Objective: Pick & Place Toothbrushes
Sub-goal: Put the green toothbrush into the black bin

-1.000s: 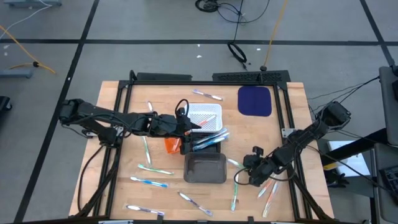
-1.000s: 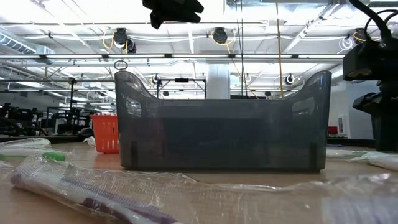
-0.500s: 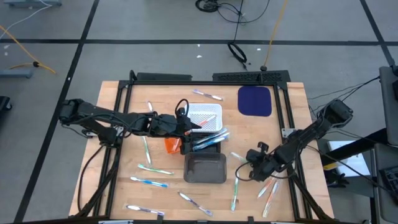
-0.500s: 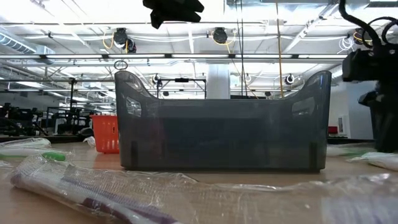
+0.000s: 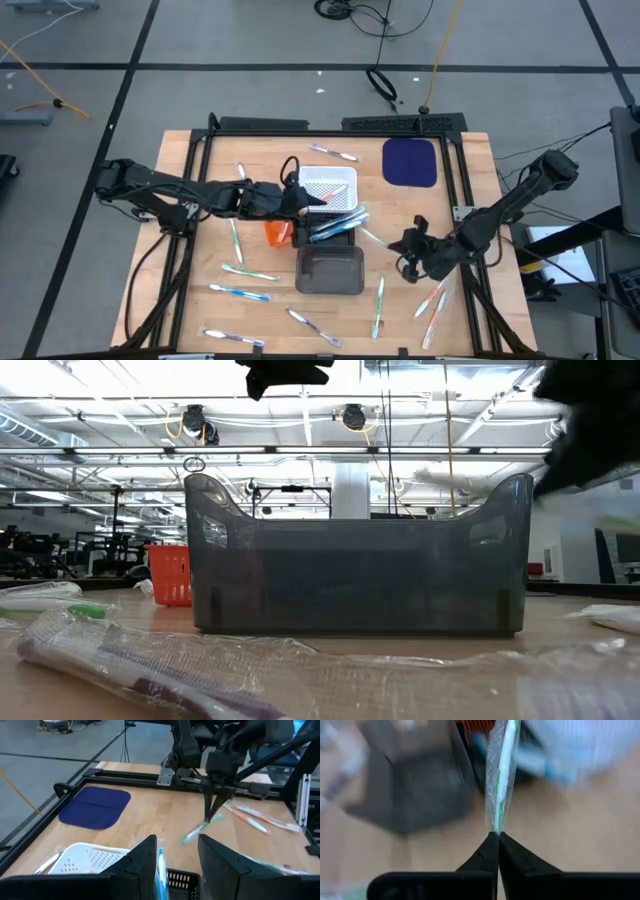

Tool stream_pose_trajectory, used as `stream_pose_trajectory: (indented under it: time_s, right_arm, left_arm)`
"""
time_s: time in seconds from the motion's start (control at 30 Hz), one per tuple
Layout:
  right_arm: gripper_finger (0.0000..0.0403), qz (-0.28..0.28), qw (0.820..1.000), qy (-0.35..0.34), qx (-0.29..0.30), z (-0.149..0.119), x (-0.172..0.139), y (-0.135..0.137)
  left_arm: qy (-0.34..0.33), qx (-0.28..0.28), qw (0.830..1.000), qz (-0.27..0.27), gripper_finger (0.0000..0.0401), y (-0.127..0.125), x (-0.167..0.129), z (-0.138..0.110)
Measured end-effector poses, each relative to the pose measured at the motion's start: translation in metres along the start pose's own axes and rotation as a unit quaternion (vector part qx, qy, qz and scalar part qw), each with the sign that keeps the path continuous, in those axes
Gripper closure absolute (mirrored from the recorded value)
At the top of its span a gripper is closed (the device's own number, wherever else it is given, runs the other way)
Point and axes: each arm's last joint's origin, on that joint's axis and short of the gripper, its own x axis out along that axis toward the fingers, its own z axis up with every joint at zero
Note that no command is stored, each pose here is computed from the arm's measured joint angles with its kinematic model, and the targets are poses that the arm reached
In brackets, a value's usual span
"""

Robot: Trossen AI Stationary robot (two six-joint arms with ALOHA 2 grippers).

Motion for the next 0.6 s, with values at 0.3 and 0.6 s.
stream_pose_trajectory:
  time_s: [0.3, 0.6]
  right_arm:
    - [0.0401, 0.038, 0.97, -0.229, -0.073, 0.048, -0.02, 0.018]
    - [0.0402, 0.001, 0.939, -0.322, -0.117, 0.075, -0.018, 0.015]
  left_arm:
    - [-0.045, -0.011, 0.999, -0.005, 0.0254, -0.002, 0.006, 0.006]
    - [-0.1, -0.022, 0.993, -0.054, 0.0254, -0.01, 0.029, 0.005]
